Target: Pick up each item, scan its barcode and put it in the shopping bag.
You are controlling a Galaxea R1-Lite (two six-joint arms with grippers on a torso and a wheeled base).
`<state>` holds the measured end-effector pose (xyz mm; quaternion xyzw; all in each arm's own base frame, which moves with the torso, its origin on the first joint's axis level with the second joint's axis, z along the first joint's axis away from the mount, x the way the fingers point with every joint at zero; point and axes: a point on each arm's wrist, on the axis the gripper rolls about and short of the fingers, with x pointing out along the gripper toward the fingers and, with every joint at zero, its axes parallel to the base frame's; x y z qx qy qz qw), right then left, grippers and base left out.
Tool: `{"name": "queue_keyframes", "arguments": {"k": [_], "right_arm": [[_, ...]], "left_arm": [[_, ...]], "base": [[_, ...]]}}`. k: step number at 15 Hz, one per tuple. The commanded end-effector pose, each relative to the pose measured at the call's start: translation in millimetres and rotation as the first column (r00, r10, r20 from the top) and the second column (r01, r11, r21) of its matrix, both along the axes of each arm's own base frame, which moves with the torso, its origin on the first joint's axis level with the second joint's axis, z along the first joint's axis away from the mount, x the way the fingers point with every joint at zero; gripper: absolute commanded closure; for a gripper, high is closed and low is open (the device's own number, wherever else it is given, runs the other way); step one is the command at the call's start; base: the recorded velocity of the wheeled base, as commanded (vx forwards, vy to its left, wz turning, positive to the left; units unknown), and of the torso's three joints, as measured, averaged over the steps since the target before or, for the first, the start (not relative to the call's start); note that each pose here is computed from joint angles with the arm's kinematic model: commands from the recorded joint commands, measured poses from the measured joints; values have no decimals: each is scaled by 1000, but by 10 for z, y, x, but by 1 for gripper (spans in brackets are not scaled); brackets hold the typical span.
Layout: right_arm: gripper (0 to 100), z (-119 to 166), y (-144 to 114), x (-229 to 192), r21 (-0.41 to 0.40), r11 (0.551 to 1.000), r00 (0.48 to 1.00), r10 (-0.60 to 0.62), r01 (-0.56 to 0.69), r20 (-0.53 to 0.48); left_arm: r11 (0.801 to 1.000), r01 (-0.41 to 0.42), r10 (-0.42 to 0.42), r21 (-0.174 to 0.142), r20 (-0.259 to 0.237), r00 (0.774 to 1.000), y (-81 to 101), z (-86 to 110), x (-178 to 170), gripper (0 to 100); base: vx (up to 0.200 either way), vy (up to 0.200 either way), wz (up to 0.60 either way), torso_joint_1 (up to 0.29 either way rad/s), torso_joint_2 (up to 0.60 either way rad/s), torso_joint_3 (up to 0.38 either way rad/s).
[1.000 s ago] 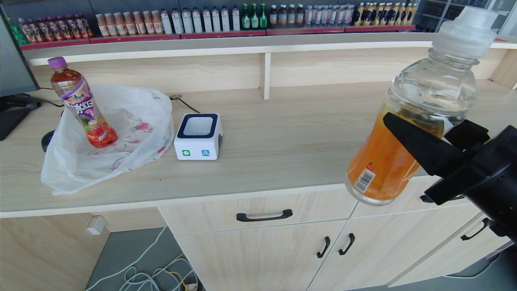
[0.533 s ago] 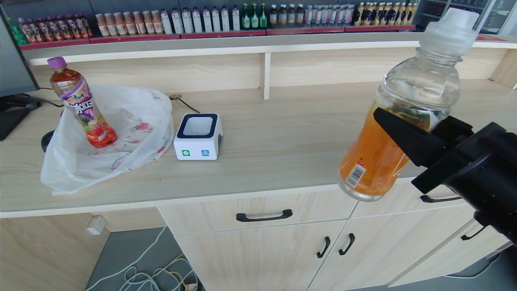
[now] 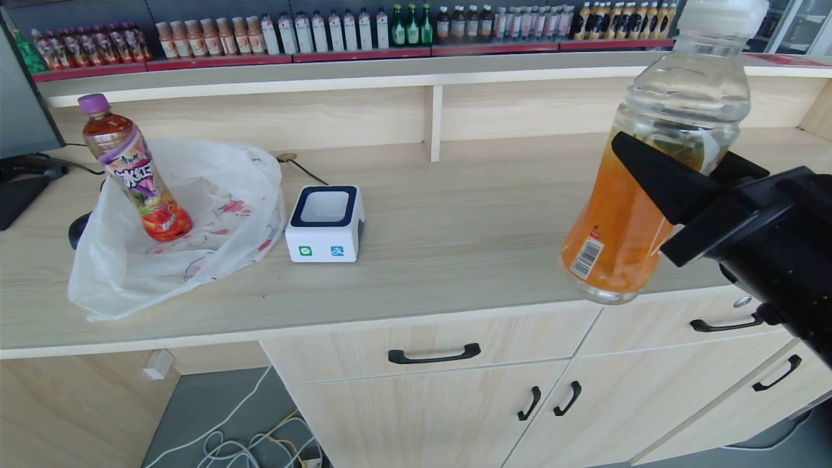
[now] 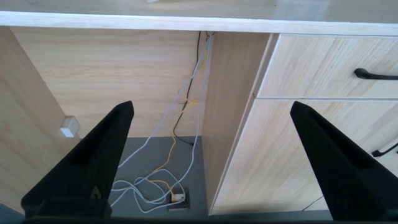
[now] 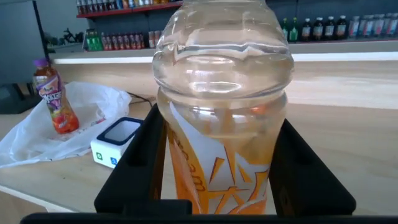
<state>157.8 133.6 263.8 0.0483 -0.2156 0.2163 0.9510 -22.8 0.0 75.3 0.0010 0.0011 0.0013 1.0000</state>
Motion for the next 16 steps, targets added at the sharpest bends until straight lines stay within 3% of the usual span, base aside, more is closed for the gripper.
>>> {"name": "queue_keyframes", "arguments": {"k": [1,14,16], "right_arm": [[100,-14,-12,-7,10,1000,1000,-27,27,-11],[100,-84,-61,-30,3,999,999,-46,47,-29],[100,-94,-64,-19,-1,999,998,-53,53,-32]], "left_arm": [[1000,-1,1,0,1,1000,0,0,0,0],[1000,-1,1,-2,1,1000,0,0,0,0],[1000,1,-1,1,1,1000,0,0,0,0]], "base": [[0,200,0,12,12,-2],[0,200,0,2,2,1],[0,0,0,0,0,0]]}}
